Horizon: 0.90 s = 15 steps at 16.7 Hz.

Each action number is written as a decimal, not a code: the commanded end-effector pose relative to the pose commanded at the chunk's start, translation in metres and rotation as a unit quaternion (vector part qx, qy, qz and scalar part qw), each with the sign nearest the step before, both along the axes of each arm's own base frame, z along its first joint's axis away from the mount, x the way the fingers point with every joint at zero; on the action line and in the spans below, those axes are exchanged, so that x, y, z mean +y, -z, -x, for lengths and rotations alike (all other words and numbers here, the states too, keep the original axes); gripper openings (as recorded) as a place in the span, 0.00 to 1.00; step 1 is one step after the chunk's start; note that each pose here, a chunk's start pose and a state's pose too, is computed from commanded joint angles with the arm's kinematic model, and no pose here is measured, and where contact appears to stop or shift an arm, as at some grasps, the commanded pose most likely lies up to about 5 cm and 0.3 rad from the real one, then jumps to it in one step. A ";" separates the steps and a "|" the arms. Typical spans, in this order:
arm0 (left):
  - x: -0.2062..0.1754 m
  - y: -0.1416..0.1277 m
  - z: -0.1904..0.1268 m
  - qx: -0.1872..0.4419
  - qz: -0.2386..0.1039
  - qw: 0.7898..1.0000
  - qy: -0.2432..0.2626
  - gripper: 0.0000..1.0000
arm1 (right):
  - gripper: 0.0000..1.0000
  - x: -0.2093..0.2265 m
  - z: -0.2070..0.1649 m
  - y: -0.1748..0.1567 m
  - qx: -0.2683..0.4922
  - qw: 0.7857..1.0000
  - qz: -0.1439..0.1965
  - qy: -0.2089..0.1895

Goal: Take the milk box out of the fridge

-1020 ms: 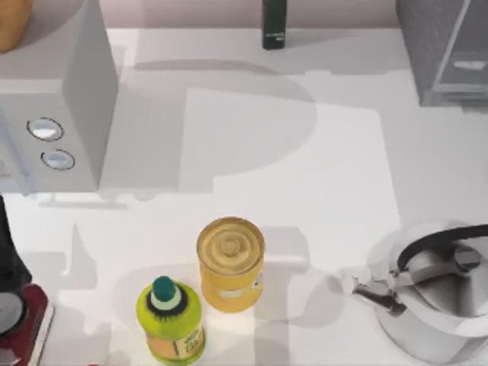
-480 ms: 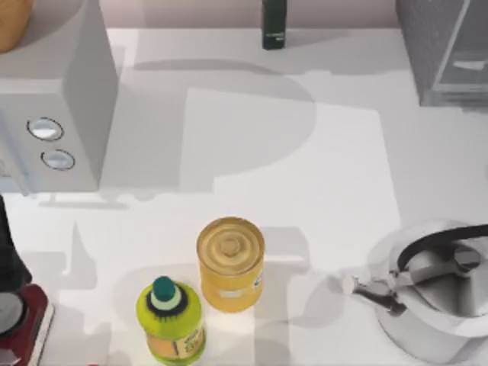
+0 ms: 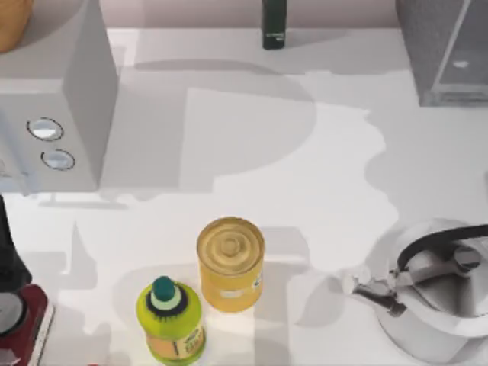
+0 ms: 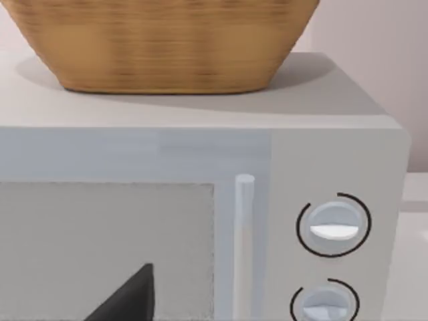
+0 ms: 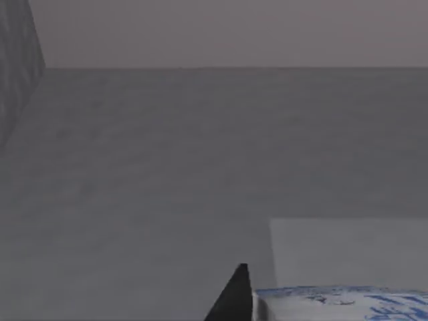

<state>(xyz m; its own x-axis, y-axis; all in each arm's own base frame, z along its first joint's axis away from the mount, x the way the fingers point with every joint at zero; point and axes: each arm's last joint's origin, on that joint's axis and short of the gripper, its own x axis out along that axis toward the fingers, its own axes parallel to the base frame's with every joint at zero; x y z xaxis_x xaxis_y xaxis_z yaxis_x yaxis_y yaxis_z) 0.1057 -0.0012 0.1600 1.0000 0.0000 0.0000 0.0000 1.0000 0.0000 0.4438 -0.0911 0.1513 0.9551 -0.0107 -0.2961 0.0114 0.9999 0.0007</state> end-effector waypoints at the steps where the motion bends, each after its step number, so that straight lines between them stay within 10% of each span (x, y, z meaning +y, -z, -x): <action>1: 0.000 0.000 0.000 0.000 0.000 1.000 0.000 1.00 | 0.00 0.000 0.000 -0.004 -0.001 1.000 0.000 -0.001; 15: 0.000 0.000 0.000 0.000 0.000 1.000 0.000 1.00 | 0.00 -0.002 0.059 -0.009 0.000 1.000 0.001 0.003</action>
